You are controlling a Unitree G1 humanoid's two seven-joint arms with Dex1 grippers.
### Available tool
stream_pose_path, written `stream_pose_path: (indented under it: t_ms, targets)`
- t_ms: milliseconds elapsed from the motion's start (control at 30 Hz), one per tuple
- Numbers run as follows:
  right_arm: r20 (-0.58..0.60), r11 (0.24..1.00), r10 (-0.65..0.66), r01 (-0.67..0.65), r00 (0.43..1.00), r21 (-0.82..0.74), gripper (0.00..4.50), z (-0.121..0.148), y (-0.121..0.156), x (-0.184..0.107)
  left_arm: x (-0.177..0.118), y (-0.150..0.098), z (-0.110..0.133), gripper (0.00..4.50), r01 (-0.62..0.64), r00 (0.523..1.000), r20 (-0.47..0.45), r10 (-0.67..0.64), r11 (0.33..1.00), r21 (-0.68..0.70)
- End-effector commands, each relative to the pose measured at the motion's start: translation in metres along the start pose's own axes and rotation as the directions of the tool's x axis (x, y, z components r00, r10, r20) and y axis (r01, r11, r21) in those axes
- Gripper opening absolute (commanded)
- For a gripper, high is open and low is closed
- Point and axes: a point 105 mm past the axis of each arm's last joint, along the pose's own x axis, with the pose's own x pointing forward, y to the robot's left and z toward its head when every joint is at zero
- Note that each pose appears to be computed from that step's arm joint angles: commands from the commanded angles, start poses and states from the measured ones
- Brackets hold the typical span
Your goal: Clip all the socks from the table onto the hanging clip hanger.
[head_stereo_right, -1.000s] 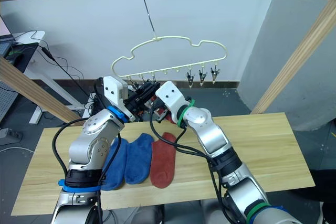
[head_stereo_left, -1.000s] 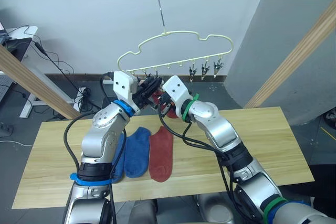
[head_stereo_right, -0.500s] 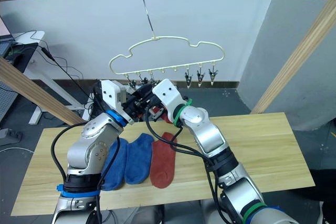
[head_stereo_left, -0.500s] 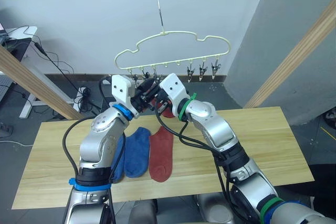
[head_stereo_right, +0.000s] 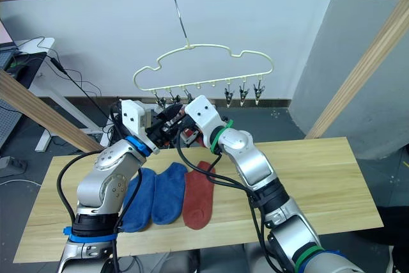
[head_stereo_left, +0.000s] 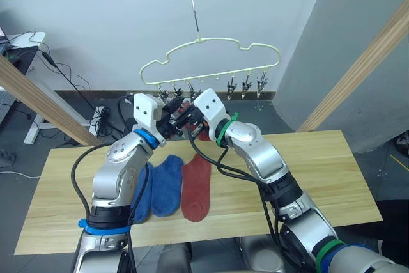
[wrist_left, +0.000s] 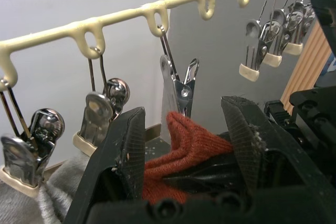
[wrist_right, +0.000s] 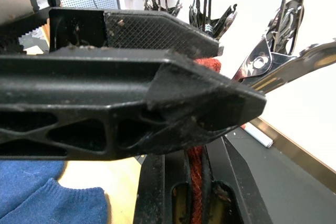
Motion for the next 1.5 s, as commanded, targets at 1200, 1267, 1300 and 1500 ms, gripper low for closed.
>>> stream_pose_path:
  t_ms: [1200, 1267, 1300, 1500]
  targets:
    - [0.095, 0.989, -0.123, 0.13, 0.988, -0.069, 3.04, 0.02, -0.027, -0.098, -0.039, -0.014, 0.018, 2.58, 0.248, 0.967, -0.108, -0.23, 0.949, 0.195]
    - [0.132, 0.987, -0.153, 0.159, 0.979, -0.035, 3.04, 0.029, -0.031, -0.1, -0.039, -0.019, 0.02, 2.58, 0.292, 0.955, -0.124, -0.271, 0.931, 0.22]
    - [0.147, 0.985, -0.165, 0.171, 0.975, -0.024, 3.04, 0.032, -0.033, -0.1, -0.038, -0.021, 0.021, 2.58, 0.304, 0.951, -0.128, -0.281, 0.925, 0.229]
    - [0.166, 0.971, -0.238, 0.235, 0.957, 0.04, 1.73, 0.038, -0.045, -0.095, -0.03, -0.024, 0.023, 2.58, 0.302, 0.953, -0.112, -0.283, 0.921, 0.245]
